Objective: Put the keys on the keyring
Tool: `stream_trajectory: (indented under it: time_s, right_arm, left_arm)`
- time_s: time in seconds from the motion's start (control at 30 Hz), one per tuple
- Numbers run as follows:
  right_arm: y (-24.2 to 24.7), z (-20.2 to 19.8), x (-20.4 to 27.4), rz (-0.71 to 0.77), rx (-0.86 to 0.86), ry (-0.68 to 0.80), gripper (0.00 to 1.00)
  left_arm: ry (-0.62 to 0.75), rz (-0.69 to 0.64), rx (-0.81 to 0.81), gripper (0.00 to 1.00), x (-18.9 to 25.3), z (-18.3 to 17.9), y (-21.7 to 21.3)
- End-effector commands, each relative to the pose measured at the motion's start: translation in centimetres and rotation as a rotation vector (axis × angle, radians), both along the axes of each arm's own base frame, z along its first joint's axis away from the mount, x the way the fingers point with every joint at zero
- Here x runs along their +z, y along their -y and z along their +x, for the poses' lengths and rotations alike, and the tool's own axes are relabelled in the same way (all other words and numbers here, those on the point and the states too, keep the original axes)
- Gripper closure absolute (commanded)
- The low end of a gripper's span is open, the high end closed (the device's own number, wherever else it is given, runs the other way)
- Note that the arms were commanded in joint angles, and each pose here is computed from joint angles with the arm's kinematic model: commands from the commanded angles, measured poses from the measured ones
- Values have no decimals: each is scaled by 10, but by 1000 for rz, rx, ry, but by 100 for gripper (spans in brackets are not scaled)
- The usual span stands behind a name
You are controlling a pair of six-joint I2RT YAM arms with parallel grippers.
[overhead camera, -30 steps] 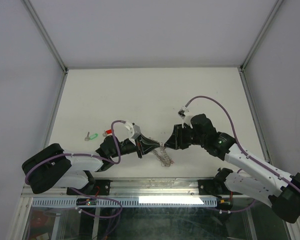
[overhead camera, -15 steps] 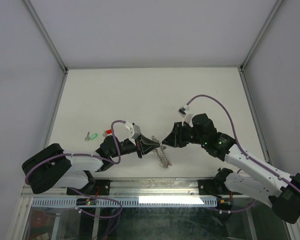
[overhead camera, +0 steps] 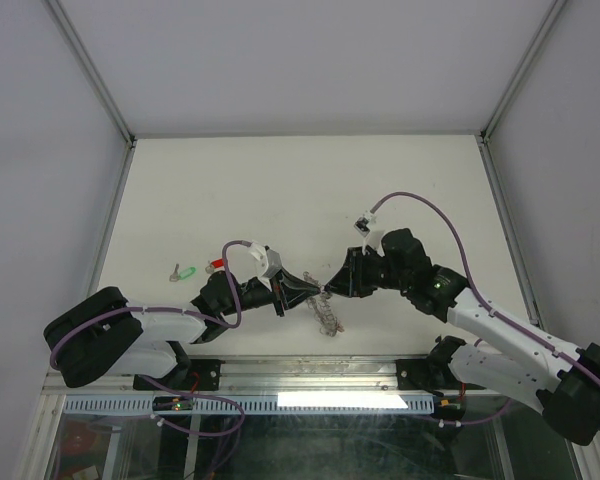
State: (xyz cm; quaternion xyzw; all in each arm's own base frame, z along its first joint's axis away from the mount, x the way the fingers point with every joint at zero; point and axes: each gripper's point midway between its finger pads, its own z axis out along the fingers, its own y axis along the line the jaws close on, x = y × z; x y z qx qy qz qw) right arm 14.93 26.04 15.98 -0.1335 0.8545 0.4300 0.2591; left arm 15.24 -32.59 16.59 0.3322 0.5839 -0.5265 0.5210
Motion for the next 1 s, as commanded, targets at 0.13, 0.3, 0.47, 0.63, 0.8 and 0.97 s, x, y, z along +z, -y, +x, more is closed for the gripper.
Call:
stream_trajectory:
  time_s: [0.13,0.3,0.47,0.63,0.8,0.97]
  right_arm:
    - [-5,1,5,35,27,27,74]
    - [-5,0,1,29,28,19,75]
    - [-4,-1,-1,23,28,16,76]
    - [-4,0,-1,23,28,18,77]
    - [1,6,11,12,18,102,77]
    - [9,16,26,4,-16,200,77]
  left_arm:
    - [66,-65,-19,100,25,-2,4]
    - [68,-65,-21,100,26,-3,4]
    - [70,-67,-23,100,26,-3,3]
    - [71,-65,-28,100,26,-4,4]
    - [71,-62,-30,100,26,-4,5]
    - [73,-63,-33,100,26,-4,5]
